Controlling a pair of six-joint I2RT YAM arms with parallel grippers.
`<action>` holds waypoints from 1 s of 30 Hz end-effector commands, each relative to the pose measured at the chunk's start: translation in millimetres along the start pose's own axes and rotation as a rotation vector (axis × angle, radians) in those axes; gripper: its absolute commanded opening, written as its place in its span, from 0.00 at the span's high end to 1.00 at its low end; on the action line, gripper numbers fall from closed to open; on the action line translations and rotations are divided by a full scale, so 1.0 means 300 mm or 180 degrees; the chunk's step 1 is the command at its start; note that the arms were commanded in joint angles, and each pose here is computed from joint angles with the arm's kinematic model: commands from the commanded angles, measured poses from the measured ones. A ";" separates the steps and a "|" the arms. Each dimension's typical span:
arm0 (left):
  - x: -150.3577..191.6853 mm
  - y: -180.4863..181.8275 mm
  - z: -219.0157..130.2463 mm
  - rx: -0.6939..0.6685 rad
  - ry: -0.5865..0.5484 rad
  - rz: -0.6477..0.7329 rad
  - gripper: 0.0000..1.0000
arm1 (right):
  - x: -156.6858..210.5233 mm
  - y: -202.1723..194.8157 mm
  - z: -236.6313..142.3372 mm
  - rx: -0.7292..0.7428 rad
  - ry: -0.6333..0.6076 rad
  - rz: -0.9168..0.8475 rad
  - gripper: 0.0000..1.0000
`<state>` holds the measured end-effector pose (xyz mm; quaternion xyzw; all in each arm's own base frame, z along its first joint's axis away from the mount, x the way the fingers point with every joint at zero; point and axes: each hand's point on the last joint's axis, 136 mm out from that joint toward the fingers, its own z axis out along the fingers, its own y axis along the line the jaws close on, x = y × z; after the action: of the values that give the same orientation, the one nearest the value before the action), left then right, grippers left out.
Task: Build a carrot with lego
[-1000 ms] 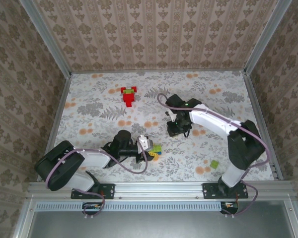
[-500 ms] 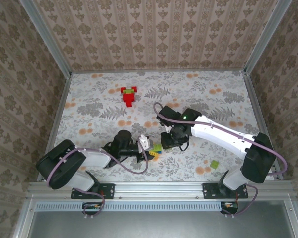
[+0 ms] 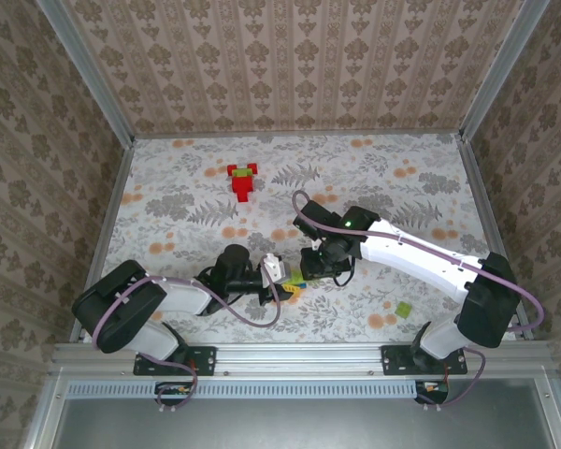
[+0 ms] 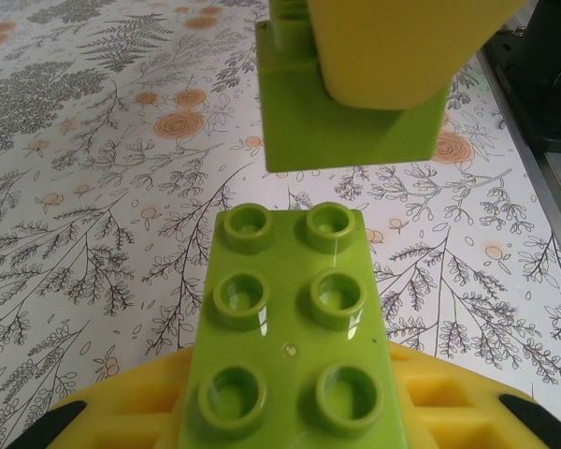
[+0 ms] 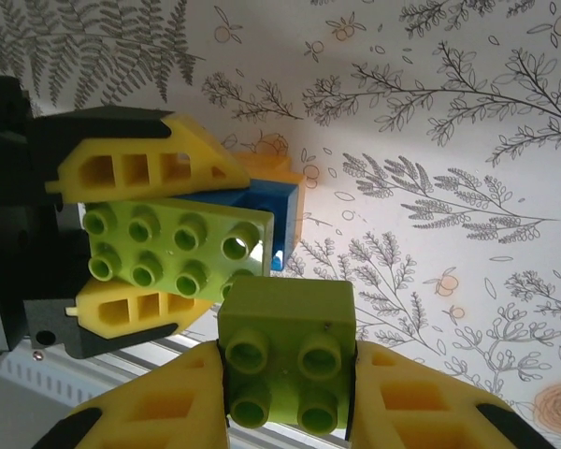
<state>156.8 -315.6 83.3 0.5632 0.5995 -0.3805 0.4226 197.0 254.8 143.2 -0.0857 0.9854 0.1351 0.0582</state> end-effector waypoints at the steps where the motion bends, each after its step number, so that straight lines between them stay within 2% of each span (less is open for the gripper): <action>1: 0.071 -0.008 0.011 0.0009 0.0253 -0.0076 0.77 | -0.038 0.032 0.000 -0.0055 -0.0109 0.0102 0.80; 13: 0.073 -0.010 0.013 0.0013 0.0263 -0.0070 0.77 | -0.033 0.035 0.050 -0.0013 -0.0058 0.0168 0.80; 30: 0.078 -0.004 0.017 -0.0010 0.0291 -0.0079 0.77 | 0.036 -0.044 0.108 0.0566 0.0182 0.0053 0.78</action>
<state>158.1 -318.2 83.2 0.5637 0.5999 -0.3789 0.4228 204.9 269.0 133.0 -0.0810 0.9877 0.1102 0.0755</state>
